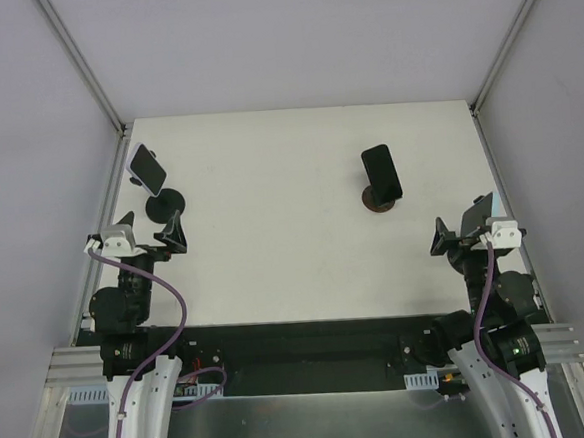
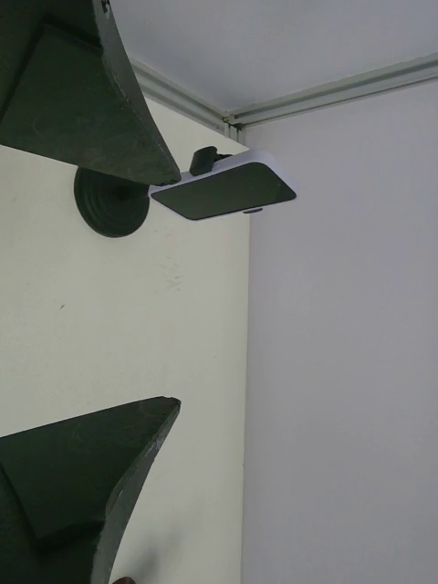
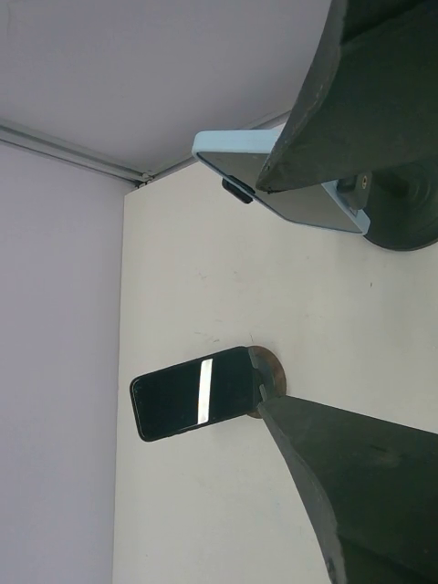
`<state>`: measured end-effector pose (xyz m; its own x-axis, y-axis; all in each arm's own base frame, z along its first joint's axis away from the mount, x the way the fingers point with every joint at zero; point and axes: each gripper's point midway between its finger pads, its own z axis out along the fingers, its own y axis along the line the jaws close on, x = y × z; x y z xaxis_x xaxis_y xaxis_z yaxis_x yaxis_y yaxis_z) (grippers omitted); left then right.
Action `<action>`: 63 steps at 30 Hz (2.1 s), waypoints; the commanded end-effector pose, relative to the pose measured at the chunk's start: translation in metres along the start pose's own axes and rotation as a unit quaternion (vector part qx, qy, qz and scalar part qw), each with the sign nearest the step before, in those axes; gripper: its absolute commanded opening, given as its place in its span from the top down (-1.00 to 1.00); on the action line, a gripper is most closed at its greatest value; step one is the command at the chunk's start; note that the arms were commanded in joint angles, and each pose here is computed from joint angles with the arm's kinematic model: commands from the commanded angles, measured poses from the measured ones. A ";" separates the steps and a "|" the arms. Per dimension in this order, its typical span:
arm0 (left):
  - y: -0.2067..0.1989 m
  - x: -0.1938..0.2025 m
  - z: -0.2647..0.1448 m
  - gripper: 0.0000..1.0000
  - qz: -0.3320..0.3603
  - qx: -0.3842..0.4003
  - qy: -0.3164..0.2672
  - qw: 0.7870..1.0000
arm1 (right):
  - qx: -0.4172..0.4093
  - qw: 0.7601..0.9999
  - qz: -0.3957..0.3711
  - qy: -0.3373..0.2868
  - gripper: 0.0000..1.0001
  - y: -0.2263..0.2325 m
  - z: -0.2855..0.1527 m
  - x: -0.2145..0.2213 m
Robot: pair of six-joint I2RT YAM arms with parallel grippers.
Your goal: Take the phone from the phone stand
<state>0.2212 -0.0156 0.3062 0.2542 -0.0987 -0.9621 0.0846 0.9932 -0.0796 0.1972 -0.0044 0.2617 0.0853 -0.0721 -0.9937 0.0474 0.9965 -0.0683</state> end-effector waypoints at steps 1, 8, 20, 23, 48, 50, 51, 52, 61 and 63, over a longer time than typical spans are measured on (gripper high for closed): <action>-0.004 -0.011 0.003 -0.98 -0.005 0.010 -0.015 1.000 | -0.022 0.991 0.034 -0.124 -0.93 -0.003 -0.030 -0.050; -0.010 -0.014 0.001 -0.98 -0.010 0.026 -0.009 1.000 | -0.089 0.990 0.048 -0.103 -0.93 0.022 -0.027 -0.058; -0.014 -0.026 -0.011 -0.98 -0.021 0.030 -0.034 0.999 | -0.246 0.960 0.100 0.088 -0.93 0.103 0.020 -0.050; -0.014 -0.029 -0.013 -0.98 -0.019 0.029 -0.041 0.999 | -0.233 0.951 0.133 0.154 -0.93 0.115 0.042 -0.033; -0.023 -0.020 -0.010 -0.98 -0.012 0.051 -0.020 0.998 | -0.182 0.921 -0.001 0.345 -0.93 0.134 0.210 0.083; -0.023 -0.017 -0.009 -0.98 -0.012 0.053 -0.013 0.998 | -0.174 0.920 -0.011 0.352 -0.93 0.131 0.214 0.094; -0.024 -0.016 -0.008 -0.98 -0.011 0.054 -0.012 0.998 | -0.171 0.920 -0.014 0.353 -0.93 0.130 0.216 0.097; -0.024 -0.015 -0.007 -0.99 -0.010 0.055 -0.009 0.998 | -0.164 0.919 -0.021 0.359 -0.93 0.128 0.218 0.104; -0.025 -0.009 -0.004 -0.98 -0.010 0.060 0.004 0.998 | -0.156 0.914 -0.030 0.373 -0.93 0.123 0.232 0.130; -0.026 -0.009 -0.004 -0.98 -0.009 0.061 0.005 0.998 | -0.161 0.912 -0.030 0.375 -0.93 0.125 0.233 0.132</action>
<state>0.2178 -0.0397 0.2937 0.1886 -0.1210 -0.9746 0.1983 0.9766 -0.0829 0.4233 0.1002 0.1251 -0.6756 -0.1907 -0.7122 -0.2671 0.9637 -0.0046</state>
